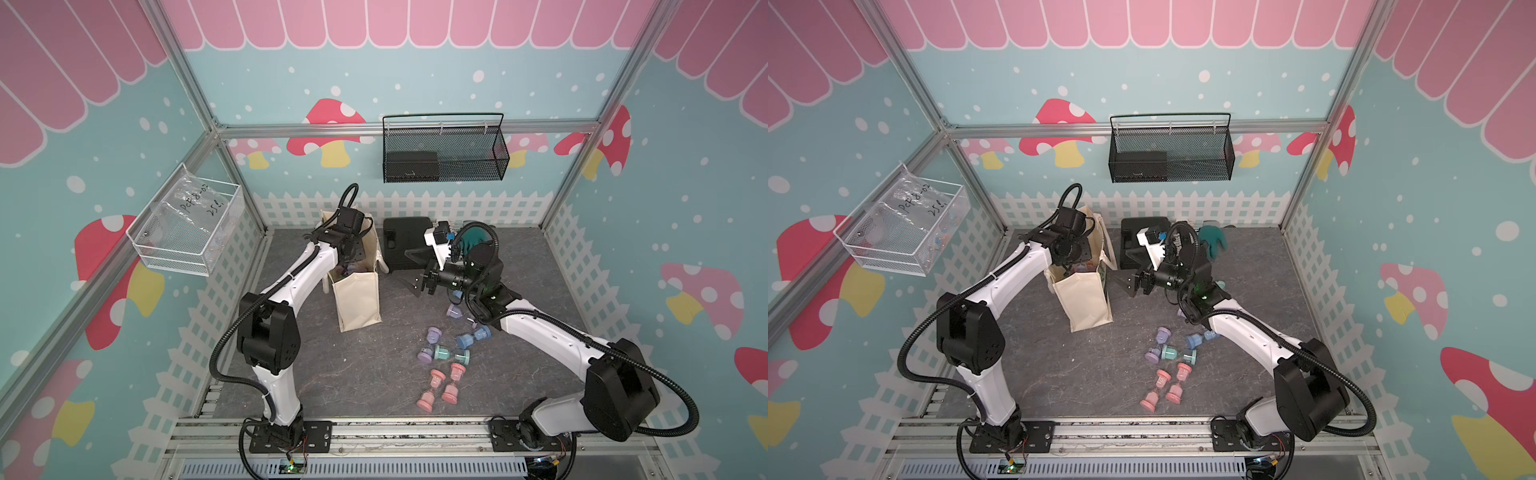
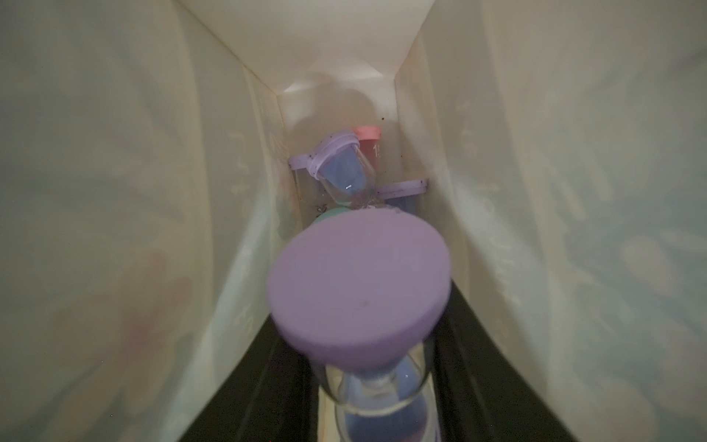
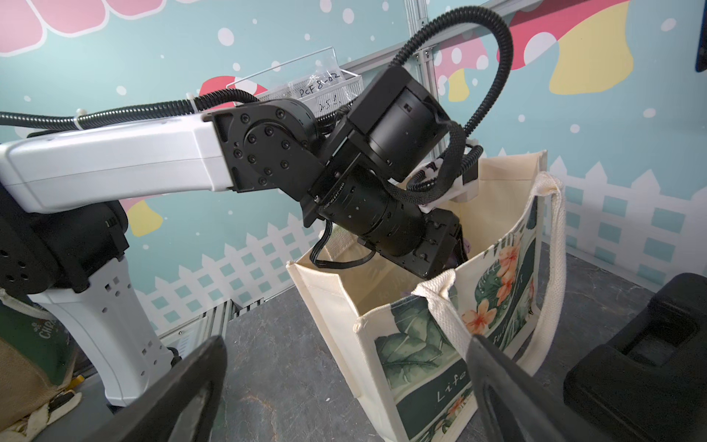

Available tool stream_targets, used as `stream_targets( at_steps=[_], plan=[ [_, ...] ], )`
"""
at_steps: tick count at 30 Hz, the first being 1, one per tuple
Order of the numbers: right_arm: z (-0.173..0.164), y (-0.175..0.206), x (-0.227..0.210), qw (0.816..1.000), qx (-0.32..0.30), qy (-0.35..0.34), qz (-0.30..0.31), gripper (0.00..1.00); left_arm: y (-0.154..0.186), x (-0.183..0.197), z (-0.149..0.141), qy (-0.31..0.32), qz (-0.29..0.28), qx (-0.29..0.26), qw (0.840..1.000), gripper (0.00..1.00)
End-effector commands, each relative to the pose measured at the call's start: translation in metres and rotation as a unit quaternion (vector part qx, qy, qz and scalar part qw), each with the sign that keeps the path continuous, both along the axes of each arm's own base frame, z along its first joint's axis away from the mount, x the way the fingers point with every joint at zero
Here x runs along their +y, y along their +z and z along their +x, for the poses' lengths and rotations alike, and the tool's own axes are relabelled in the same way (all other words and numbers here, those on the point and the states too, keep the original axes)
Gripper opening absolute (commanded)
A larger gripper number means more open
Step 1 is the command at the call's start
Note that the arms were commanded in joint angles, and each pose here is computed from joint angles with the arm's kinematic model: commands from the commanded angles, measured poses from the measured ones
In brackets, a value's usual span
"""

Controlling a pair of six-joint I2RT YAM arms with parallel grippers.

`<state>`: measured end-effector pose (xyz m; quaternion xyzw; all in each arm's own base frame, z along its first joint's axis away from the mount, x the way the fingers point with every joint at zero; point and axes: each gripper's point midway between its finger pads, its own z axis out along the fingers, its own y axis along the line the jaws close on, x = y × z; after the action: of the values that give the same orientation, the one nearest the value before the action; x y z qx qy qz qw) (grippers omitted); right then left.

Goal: Put the hourglass into the canvas bag
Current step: Place the hourglass in the canvas bag.

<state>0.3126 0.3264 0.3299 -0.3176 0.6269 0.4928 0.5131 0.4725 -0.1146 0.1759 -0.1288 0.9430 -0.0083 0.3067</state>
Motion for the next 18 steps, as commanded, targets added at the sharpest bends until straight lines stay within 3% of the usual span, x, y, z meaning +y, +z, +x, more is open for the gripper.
stream_targets(
  at_steps=[1, 18],
  plan=[
    [0.001, 0.003, -0.002, 1.000, -0.014, -0.004, 0.000, 0.99, -0.002, 0.000, 0.004, 0.008, -0.009, -0.008, 1.000, 0.33],
    [0.000, 0.008, -0.011, 1.000, -0.015, -0.025, 0.002, 1.00, 0.032, 0.005, -0.009, 0.008, -0.013, -0.043, 0.999, 0.50]
  ],
)
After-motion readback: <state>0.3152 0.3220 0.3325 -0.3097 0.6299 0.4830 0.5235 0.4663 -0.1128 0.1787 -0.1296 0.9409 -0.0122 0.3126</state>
